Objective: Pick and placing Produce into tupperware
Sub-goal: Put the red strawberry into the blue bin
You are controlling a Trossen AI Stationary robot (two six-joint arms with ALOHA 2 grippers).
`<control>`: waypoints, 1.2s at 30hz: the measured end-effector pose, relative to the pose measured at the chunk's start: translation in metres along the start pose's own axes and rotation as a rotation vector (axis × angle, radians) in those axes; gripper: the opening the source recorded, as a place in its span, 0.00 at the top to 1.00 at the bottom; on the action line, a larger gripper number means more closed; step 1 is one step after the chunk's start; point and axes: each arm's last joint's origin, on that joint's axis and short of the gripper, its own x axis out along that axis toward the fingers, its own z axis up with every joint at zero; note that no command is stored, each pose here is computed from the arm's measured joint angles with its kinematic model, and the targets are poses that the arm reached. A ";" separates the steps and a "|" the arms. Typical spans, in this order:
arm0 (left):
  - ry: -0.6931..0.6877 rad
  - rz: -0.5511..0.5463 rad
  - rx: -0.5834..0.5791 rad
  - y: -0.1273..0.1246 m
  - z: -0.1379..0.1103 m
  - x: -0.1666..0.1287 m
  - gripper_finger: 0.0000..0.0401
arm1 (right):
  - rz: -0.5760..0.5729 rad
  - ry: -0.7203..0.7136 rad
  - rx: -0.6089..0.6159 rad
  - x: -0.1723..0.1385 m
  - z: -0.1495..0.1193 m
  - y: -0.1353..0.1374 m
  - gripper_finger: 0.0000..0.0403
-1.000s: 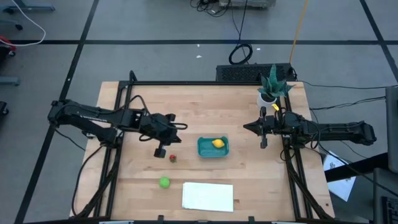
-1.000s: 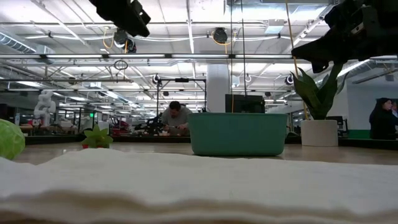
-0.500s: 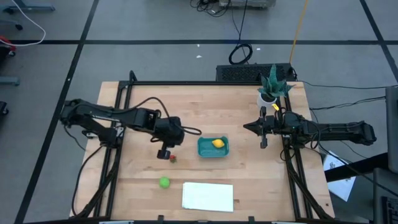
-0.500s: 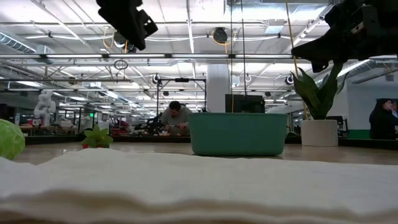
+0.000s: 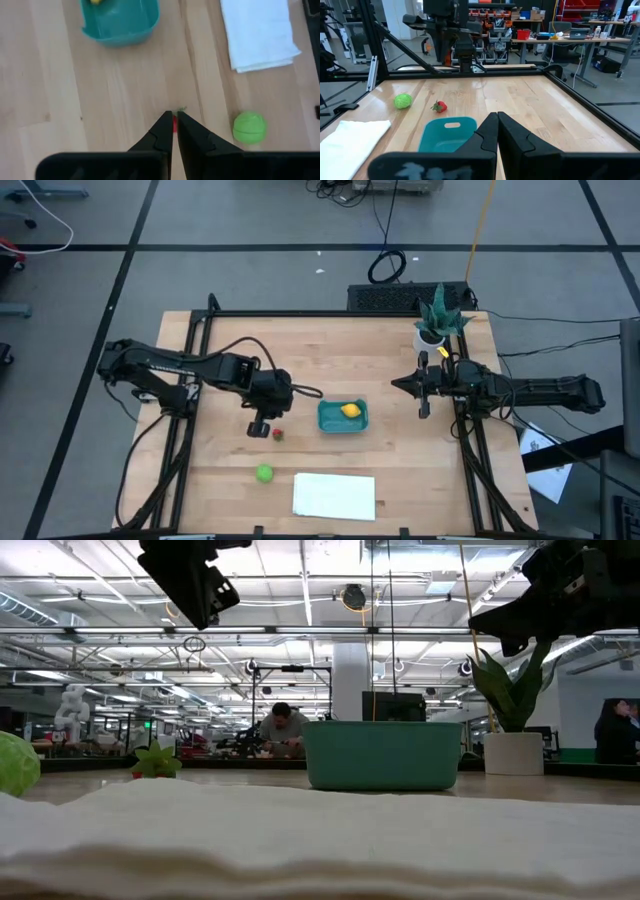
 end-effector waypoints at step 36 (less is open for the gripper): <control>0.066 0.061 0.022 0.002 -0.006 0.000 0.91 | 0.000 0.000 0.003 0.000 0.000 0.000 1.00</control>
